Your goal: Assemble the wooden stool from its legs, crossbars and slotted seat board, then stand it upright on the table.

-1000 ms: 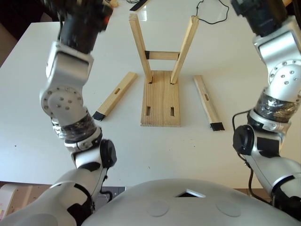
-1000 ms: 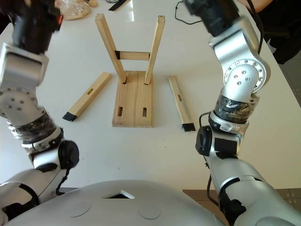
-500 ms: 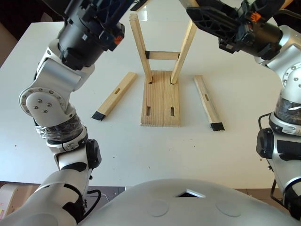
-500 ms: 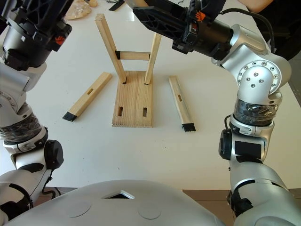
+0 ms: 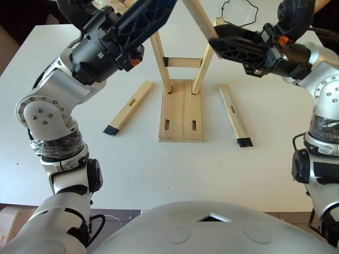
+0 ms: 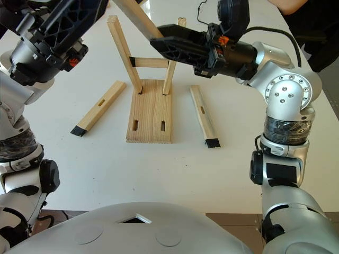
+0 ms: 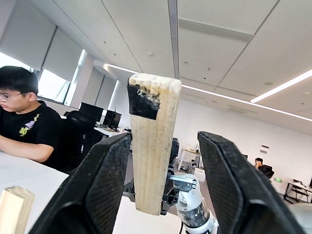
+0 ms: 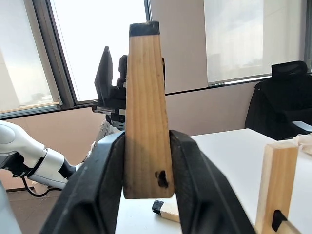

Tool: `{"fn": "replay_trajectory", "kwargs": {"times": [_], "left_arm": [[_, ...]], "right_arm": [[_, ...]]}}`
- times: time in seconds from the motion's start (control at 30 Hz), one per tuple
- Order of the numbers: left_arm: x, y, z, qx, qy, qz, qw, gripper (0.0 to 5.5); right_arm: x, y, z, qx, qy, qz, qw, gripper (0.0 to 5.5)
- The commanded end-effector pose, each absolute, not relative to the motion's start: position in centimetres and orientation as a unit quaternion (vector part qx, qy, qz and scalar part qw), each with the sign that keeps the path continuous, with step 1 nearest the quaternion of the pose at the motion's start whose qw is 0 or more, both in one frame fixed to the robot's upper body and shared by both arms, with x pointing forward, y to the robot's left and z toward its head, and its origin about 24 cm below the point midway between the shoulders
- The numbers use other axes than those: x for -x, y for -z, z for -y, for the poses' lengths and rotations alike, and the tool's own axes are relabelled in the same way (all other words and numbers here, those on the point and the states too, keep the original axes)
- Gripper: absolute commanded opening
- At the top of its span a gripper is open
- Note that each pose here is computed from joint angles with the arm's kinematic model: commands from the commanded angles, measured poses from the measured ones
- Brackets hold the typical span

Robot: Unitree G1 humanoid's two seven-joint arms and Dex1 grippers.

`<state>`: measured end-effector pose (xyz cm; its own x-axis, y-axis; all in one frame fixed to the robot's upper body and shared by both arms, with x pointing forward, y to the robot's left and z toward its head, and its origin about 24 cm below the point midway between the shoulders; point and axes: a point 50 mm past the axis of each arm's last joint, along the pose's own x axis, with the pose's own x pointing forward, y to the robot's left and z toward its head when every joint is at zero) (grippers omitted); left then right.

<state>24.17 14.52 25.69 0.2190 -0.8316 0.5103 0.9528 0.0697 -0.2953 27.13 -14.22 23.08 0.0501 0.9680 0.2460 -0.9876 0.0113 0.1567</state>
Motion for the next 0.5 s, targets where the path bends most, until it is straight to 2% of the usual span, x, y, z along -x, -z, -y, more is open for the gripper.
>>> {"fn": "replay_trajectory", "kwargs": {"times": [0.03, 0.5], "left_arm": [[-23.9, -26.3, -14.4, 0.261, 0.638, 0.103, 0.717, 2.51], [-24.7, -25.1, -14.6, 0.200, 0.664, 0.058, 0.718, 2.51]], "right_arm": [[-27.2, -22.2, 14.9, -0.143, -0.684, 0.009, 0.715, 1.30], [-25.9, -21.0, 14.7, -0.103, -0.711, -0.008, 0.695, 1.30]]}}
